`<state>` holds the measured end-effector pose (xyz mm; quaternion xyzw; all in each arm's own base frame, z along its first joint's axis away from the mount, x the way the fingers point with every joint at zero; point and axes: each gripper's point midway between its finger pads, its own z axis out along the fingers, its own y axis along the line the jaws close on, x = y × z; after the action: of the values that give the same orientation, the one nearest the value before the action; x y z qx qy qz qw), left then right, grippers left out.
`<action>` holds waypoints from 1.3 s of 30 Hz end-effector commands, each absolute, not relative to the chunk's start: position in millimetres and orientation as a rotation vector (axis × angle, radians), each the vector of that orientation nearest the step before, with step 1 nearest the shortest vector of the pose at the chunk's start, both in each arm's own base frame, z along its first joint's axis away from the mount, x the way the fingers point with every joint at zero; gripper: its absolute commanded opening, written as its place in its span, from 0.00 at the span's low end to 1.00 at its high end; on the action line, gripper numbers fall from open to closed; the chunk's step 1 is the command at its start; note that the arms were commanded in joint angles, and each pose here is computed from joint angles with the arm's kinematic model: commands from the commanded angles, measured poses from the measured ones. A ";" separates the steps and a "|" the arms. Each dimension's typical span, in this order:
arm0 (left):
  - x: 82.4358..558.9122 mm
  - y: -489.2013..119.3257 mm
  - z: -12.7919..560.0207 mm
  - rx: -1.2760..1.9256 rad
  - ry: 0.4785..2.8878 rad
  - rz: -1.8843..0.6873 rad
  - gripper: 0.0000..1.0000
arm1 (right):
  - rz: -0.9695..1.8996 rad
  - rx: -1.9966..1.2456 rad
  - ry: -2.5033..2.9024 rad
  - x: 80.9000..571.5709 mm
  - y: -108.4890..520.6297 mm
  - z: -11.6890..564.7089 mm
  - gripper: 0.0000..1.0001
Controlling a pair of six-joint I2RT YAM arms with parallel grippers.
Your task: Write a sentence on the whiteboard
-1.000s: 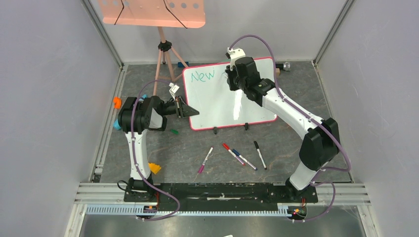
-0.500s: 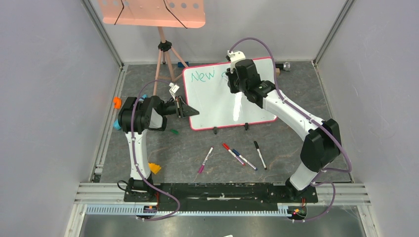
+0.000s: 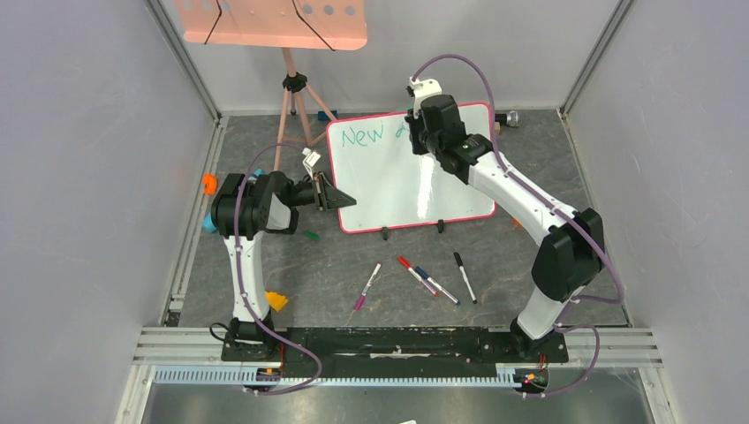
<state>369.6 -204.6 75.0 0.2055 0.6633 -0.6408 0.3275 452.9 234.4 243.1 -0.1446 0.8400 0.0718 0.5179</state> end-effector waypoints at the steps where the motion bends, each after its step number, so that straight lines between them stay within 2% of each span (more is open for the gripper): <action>1: 394.7 -194.0 61.2 0.449 1.702 -1.565 0.02 | 0.119 -0.317 2.005 468.0 225.6 247.5 0.00; 9: 394.6 -194.2 60.5 0.448 1.703 -1.566 0.02 | 0.113 -0.319 2.013 471.8 224.5 245.4 0.00; 39: 394.7 -194.2 61.0 0.449 1.703 -1.568 0.02 | 0.156 -0.358 2.082 431.1 213.3 216.1 0.00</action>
<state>369.8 -204.7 75.1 0.2017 0.6644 -0.6425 0.3243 435.7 229.8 223.2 -0.1567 0.8470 0.0891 0.5002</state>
